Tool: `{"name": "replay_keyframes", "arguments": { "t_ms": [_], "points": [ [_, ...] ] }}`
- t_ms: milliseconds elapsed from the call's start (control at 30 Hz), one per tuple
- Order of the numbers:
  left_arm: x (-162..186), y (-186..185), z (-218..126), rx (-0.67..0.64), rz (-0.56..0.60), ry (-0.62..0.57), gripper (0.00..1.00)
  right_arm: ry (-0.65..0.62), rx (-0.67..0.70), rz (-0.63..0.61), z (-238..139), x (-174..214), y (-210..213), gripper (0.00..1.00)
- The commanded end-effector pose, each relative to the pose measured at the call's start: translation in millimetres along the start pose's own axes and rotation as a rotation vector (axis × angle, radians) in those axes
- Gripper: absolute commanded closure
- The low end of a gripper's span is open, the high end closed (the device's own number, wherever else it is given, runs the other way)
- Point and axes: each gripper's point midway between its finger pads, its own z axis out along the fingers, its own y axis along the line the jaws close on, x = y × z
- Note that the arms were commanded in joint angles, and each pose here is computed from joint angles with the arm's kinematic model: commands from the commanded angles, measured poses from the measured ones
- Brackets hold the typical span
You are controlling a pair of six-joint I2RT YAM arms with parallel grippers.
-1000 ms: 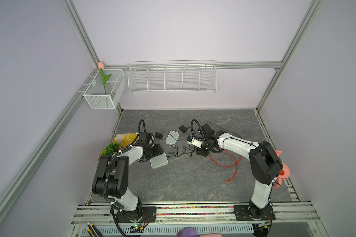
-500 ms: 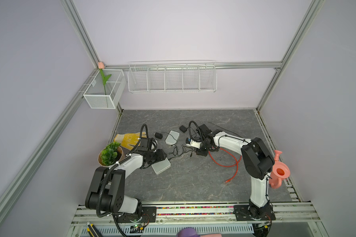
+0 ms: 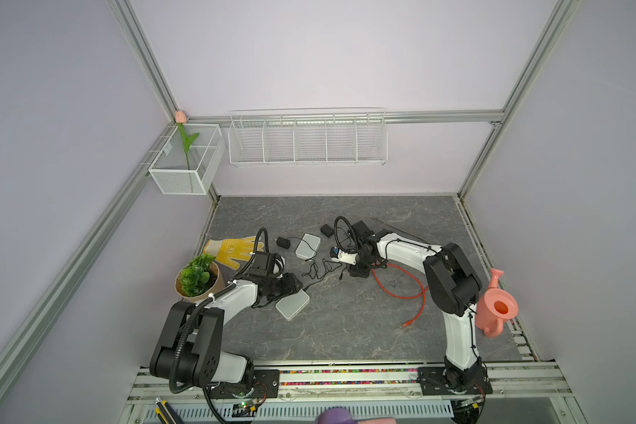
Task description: Insert the plug into the switch port
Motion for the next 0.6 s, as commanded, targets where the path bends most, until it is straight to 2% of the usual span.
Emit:
{"name": "replay_keyframes", "arguments": {
  "t_ms": [0, 133, 333, 467, 567],
  "points": [
    [7.5, -8.5, -1.5, 0.055, -0.019, 0.002, 0.43, 0.079, -0.048, -0.009, 13.6, 21.4, 8.8, 0.57],
    [9.1, -15.8, -5.9, 0.092, -0.024, -0.015, 0.43, 0.088, -0.077, 0.018, 12.2, 25.8, 17.6, 0.59],
    [14.9, -31.5, -7.6, 0.132, -0.010, -0.023, 0.43, 0.099, -0.113, 0.082, 7.8, 34.2, 33.2, 0.71],
    [19.5, -41.6, -5.2, 0.166, -0.008, -0.024, 0.43, 0.087, -0.088, 0.107, 3.6, 33.6, 37.8, 0.75],
    [19.6, -43.1, -5.4, 0.177, -0.006, -0.024, 0.44, 0.090, -0.046, 0.113, -0.6, 33.9, 39.0, 0.75]
  ]
}}
